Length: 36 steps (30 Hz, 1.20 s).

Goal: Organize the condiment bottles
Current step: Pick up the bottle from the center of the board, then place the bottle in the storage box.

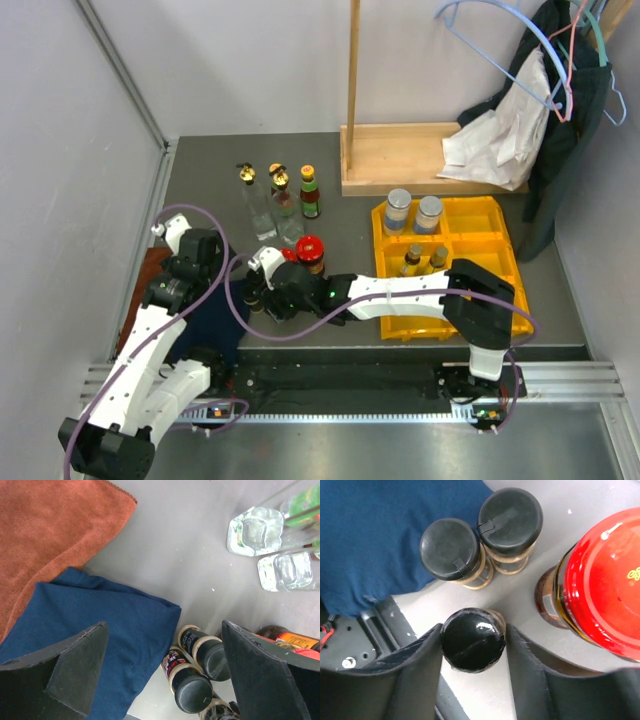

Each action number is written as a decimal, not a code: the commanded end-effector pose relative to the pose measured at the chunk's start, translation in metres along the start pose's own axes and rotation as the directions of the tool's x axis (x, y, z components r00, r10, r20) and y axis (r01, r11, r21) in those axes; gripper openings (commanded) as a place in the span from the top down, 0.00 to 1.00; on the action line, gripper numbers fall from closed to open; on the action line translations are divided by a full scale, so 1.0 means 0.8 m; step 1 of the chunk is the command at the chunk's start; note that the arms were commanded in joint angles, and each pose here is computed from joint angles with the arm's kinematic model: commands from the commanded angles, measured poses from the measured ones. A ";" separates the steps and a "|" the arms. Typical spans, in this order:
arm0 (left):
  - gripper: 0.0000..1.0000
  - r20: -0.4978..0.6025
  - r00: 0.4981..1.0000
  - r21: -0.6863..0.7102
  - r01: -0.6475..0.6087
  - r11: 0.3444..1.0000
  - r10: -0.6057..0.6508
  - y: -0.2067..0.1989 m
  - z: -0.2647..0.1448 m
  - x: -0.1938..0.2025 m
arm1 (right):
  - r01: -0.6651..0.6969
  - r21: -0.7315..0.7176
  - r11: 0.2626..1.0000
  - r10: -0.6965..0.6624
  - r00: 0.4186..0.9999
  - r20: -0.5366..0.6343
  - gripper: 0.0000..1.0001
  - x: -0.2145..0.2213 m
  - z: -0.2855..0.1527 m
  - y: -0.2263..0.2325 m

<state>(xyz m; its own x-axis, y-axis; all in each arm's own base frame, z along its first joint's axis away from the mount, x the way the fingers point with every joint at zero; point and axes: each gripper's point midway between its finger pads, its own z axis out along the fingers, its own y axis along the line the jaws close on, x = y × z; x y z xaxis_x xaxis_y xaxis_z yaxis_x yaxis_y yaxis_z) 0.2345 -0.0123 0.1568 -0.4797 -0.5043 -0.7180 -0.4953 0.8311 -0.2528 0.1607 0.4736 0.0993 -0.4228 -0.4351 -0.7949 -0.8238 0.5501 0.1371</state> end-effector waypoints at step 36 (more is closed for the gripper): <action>0.01 0.040 0.998 0.156 -0.058 0.986 0.053 -0.031 -0.003 -0.010 | -0.367 0.538 0.759 0.222 0.922 0.316 1.00 -0.016 -0.300 -0.188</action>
<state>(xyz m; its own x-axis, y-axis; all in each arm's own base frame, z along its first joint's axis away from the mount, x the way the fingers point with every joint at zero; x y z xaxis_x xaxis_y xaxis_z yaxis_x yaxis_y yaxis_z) 0.2421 -0.0279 0.1603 -0.5114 -0.4493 -0.7325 -0.3744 0.8837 -0.2807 0.1829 0.2849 0.2193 -0.4543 -0.1567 -0.8770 -0.4646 0.8816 0.0831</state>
